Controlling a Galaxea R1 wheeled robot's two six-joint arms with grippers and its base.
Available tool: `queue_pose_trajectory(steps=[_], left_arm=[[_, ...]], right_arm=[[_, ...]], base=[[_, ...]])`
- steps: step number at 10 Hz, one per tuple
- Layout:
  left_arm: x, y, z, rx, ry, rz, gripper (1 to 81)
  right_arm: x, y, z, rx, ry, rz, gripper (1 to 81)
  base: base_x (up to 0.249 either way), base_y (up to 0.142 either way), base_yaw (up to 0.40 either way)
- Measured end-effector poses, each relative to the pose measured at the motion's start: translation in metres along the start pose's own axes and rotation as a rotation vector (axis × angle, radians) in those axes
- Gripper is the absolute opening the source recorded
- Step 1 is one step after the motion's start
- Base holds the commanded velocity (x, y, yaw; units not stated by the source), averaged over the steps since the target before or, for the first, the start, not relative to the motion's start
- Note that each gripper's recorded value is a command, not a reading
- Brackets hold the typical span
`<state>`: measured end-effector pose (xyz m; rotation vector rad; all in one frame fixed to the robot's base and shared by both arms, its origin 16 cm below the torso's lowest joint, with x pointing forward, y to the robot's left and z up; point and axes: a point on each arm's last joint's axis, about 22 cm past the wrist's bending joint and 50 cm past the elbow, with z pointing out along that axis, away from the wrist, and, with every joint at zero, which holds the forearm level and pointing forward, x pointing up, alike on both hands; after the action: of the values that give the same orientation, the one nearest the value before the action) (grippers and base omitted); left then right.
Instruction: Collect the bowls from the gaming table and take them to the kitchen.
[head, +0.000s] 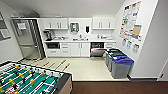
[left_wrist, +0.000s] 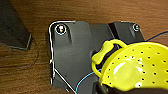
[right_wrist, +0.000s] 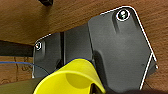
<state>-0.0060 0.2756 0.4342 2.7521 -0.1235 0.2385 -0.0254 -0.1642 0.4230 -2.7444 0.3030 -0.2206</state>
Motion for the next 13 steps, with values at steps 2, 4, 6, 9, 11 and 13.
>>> queue_pose_trajectory(steps=[2, 4, 6, 9, 11, 13], left_arm=[[0.0022, 0.0005, 0.0005, -0.001, 0.003, 0.001, 1.0], [0.0021, -0.0014, -0.0003, 0.001, 0.002, 0.001, 1.0], [0.0020, -0.0041, -0.0014, 0.006, 0.002, 0.001, 1.0], [0.0021, -0.0014, -0.0003, 0.001, 0.003, 0.001, 1.0], [0.0018, -0.0013, -0.0003, 0.001, 0.002, 0.001, 1.0], [0.0026, 0.0004, 0.0006, -0.001, 0.002, 0.000, 1.0]], right_arm=[[0.0006, 0.0003, 0.0000, 0.000, 0.001, 0.000, 1.0], [0.0002, 0.0003, -0.0001, 0.000, 0.000, 0.000, 1.0], [-0.0007, -0.0052, 0.0013, 0.007, 0.000, 0.001, 1.0], [0.0006, 0.0020, -0.0006, -0.002, 0.001, 0.000, 1.0], [0.0003, 0.0015, -0.0005, -0.001, 0.000, 0.000, 1.0], [0.0006, 0.0014, -0.0004, -0.001, 0.000, 0.000, 1.0]], base=[[0.191, 0.000, 0.000], [0.191, -0.066, 0.000], [0.191, -0.071, 0.000], [0.191, -0.076, 0.000], [0.191, -0.075, 0.000], [0.191, 0.000, 0.000]])
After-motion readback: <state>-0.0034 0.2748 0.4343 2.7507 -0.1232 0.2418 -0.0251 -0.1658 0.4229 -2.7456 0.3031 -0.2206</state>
